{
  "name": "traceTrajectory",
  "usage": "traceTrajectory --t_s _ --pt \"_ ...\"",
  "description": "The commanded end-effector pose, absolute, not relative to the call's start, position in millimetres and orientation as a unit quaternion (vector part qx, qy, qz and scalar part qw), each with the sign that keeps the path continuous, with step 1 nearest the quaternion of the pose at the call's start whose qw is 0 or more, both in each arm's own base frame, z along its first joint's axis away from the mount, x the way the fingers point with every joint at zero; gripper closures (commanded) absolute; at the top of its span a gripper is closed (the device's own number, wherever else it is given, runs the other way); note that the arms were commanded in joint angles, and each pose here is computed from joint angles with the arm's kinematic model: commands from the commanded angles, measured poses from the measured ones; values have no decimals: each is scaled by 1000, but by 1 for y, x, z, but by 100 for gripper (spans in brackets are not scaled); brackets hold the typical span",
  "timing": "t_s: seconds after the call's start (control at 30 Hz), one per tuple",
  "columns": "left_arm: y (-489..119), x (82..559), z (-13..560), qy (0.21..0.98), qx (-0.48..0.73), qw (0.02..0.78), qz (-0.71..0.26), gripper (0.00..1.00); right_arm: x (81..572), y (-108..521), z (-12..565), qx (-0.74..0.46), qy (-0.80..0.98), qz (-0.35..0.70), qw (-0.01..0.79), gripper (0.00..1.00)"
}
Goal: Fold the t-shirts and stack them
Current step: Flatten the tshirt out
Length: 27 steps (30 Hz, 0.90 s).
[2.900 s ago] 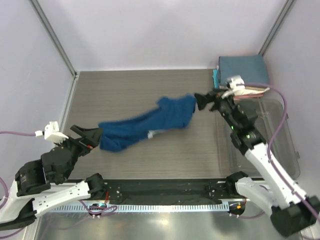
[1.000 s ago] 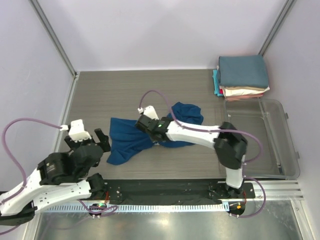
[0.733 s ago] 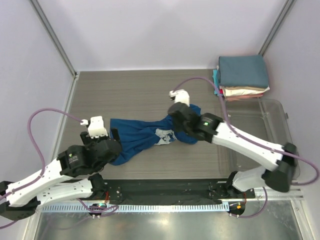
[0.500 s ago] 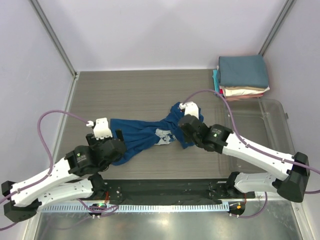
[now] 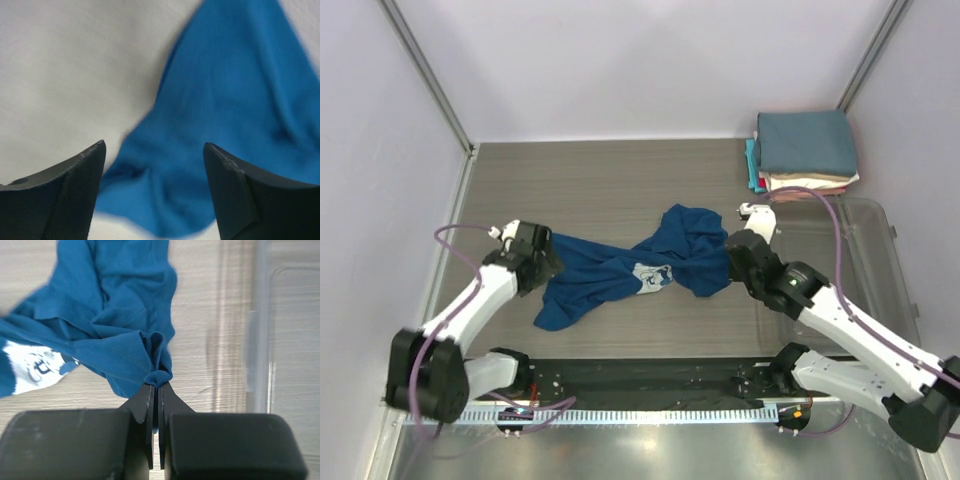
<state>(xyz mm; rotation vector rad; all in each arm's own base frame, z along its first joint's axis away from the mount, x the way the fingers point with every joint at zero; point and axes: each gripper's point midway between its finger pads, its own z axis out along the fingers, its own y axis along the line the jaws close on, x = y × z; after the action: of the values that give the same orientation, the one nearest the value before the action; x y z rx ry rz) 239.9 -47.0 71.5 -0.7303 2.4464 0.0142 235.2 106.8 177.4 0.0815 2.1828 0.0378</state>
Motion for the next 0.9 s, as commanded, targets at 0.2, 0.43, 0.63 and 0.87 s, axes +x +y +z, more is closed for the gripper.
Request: traceTrajectory --t_s 0.2,0.43,0.63,0.87 --pt "-68 359 45 919 -255 294 -54 26 262 134 176 4 886 42 461 99" --pt "-57 399 65 906 -243 345 -24 27 264 143 166 -16 894 50 446 99" --pt "-42 404 60 911 -236 337 17 27 266 144 161 -24 896 49 441 99" --pt "-48 408 42 920 -215 326 8 29 270 144 157 -29 898 47 436 99"
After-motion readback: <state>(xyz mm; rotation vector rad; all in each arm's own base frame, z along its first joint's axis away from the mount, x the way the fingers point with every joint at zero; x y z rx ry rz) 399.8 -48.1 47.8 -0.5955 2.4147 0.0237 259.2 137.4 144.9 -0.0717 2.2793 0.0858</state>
